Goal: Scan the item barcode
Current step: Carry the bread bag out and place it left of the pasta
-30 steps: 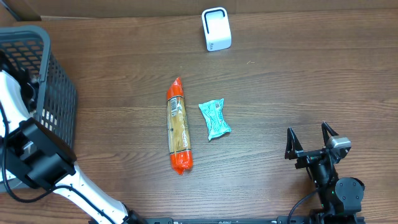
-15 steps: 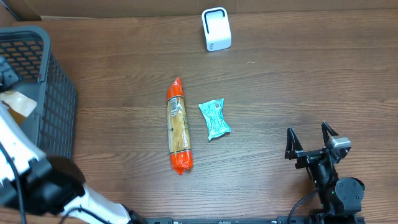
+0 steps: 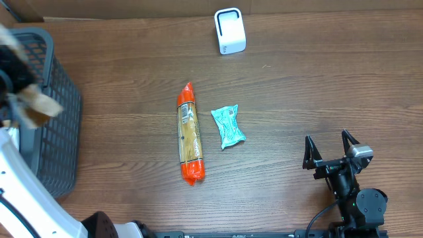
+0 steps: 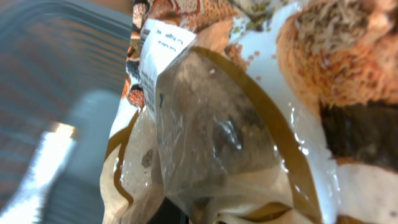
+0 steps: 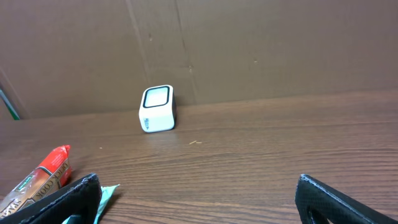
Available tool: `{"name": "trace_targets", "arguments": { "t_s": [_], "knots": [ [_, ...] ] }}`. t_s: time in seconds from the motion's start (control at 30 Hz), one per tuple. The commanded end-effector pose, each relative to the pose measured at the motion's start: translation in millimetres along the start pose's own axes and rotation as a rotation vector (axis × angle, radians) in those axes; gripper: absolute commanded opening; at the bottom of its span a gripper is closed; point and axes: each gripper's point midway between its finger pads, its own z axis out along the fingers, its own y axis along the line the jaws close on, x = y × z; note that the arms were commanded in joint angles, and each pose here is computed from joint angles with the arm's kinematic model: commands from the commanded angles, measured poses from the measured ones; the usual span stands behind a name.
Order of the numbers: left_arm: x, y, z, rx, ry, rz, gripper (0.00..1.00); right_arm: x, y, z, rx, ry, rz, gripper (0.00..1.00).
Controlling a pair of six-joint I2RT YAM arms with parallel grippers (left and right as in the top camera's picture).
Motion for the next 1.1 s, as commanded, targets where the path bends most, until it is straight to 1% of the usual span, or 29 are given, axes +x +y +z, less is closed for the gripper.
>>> {"name": "trace_targets", "arguments": {
  "t_s": [0.0,0.1,0.17,0.27,0.37,0.47,0.67,0.83,0.9,1.07],
  "knots": [
    [25.6,-49.5,10.2,0.129,0.103,0.073,0.04,2.5,-0.3,0.4,0.000,0.000,-0.002,1.00],
    [62.1,-75.1,30.6,0.131,0.236,0.082,0.04,2.5,-0.2,0.4,0.000,0.000,-0.002,1.00],
    [87.6,-84.7,49.6,0.096,0.316,0.074,0.04,2.5,-0.2,0.4,0.000,0.000,-0.002,1.00],
    [120.5,-95.0,81.7,0.045,0.385,0.088,0.04,2.5,-0.3,0.4,0.000,0.000,-0.002,1.00],
    [156.4,-109.1,112.3,0.033,0.440,0.106,0.04,2.5,-0.3,0.4,0.000,0.000,-0.002,1.00],
    [193.0,-111.0,143.5,-0.039,0.466,0.093,0.04,2.5,-0.2,0.4,0.000,0.000,-0.002,1.00],
    [243.7,-96.5,190.6,-0.180,0.439,0.115,0.04,2.5,-0.3,0.4,0.000,0.000,-0.002,1.00],
    [278.7,-84.0,220.8,-0.225,0.446,0.148,0.04,2.5,-0.2,0.4,0.000,0.000,-0.002,1.00],
    [299.4,-78.6,235.0,-0.236,0.482,0.170,0.04,2.5,-0.3,0.4,0.000,0.000,-0.002,1.00],
    [335.5,-79.5,249.6,-0.226,0.583,0.243,0.04,2.5,-0.3,0.4,0.000,0.000,-0.002,1.00]
  ]
}}
